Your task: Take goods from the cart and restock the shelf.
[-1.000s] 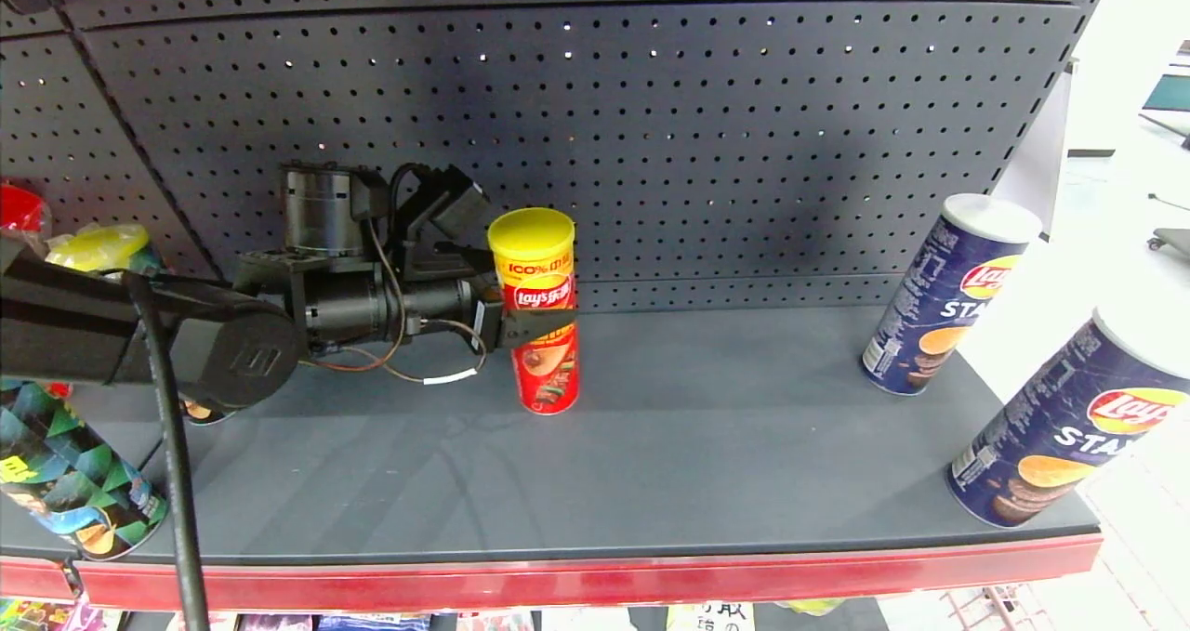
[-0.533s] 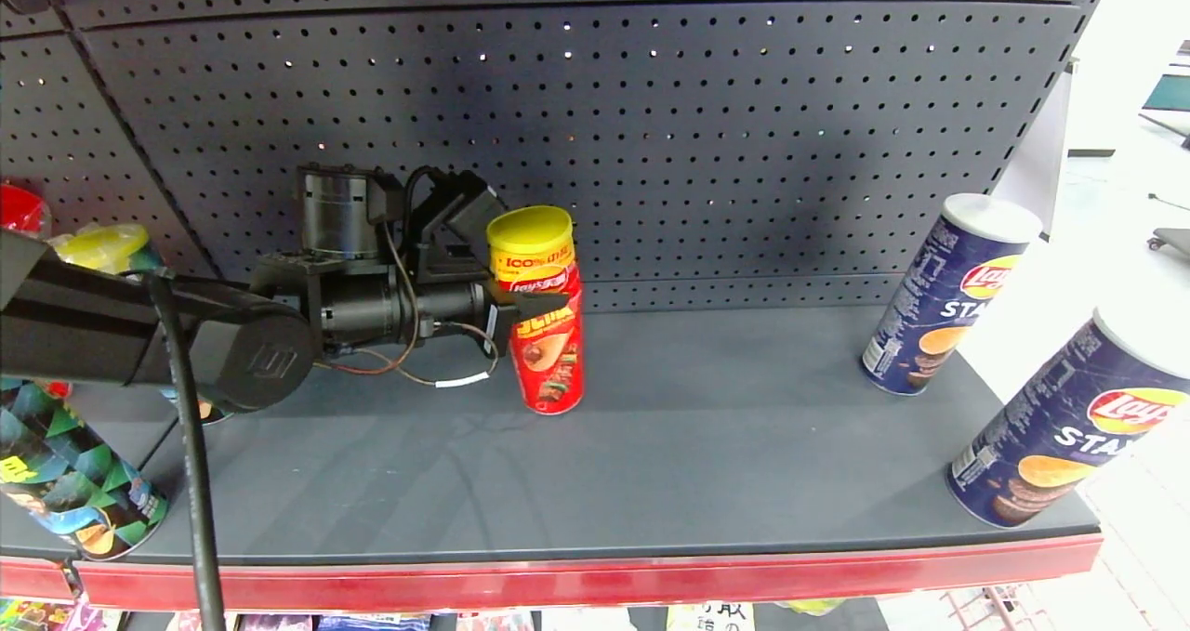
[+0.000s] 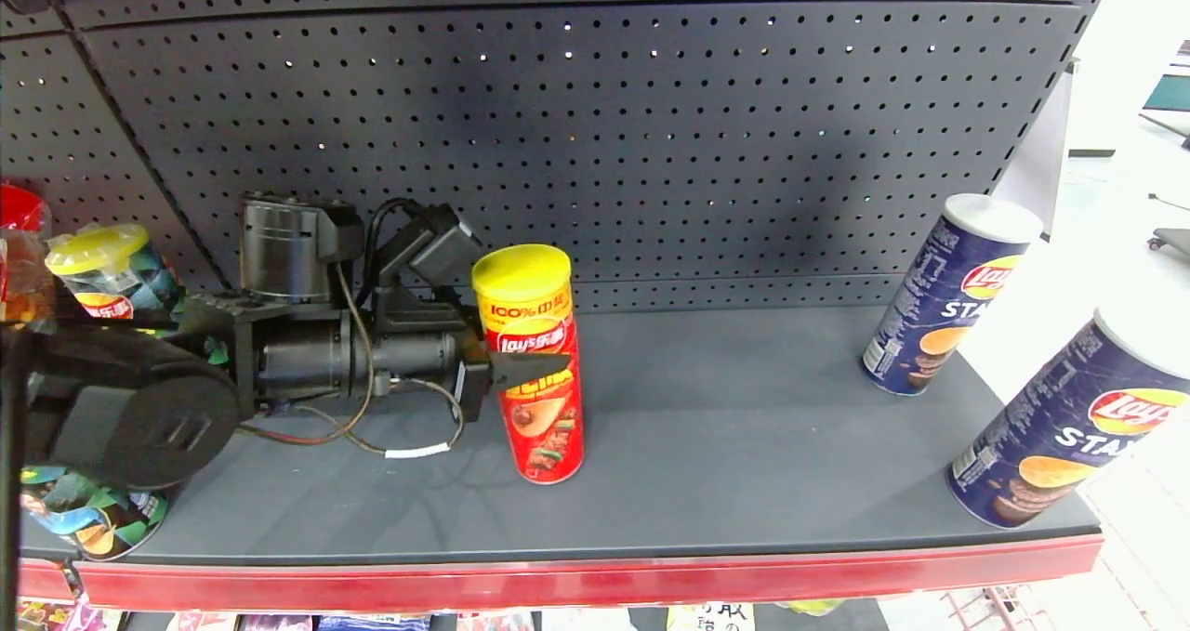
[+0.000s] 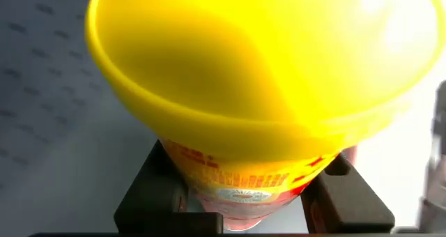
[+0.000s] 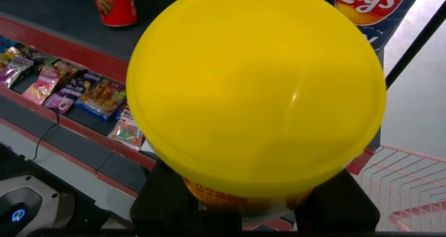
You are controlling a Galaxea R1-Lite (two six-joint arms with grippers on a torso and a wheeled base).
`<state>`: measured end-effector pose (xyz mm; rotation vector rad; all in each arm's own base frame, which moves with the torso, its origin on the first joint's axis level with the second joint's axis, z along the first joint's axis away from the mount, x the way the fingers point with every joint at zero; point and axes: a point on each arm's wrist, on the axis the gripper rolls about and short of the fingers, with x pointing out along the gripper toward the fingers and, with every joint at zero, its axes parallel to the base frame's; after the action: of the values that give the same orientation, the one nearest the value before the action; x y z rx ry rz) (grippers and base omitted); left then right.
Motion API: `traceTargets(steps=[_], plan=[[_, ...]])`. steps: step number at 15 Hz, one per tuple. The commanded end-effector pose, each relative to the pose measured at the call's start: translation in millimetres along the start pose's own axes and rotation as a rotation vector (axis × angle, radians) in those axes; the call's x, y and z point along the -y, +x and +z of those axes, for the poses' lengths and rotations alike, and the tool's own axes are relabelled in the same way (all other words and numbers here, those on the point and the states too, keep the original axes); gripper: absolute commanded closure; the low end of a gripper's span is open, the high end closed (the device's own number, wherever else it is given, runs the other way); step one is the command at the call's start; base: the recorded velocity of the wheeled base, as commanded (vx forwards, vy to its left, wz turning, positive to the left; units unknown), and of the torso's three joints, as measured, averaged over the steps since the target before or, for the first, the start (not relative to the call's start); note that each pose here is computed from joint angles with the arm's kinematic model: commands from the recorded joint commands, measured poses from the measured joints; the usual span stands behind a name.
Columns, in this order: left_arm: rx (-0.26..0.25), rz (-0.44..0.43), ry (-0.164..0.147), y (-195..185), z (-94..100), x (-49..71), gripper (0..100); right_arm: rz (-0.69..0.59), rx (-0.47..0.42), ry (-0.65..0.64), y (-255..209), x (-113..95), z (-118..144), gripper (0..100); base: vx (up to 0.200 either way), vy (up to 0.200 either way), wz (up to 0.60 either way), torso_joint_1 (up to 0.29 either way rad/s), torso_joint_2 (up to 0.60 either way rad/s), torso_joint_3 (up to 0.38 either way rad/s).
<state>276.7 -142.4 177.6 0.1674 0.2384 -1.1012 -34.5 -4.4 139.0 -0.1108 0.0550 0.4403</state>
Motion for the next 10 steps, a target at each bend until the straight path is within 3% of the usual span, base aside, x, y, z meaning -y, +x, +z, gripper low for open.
traceTargets(steps=[1, 4, 10], plan=[[0.025, -0.023, 0.027, -22.3, 5.5, 24.6, 100, 0.001, -0.006, 0.001, 0.8, 0.2, 0.2, 100, 0.0, 0.0, 0.0, 0.0, 0.0, 0.0], [0.005, -0.034, 0.019, -27.7, -3.2, 33.1, 100, 0.004, -0.005, 0.001, 0.7, 0.2, 0.2, 100, 0.0, 0.0, 0.0, 0.0, 0.0, 0.0], [-0.019, -0.054, 0.06, -25.6, -11.4, 37.5, 100, 0.001, -0.001, 0.0, 0.2, 0.1, 0.5, 100, 0.0, 0.0, 0.0, 0.0, 0.0, 0.0]])
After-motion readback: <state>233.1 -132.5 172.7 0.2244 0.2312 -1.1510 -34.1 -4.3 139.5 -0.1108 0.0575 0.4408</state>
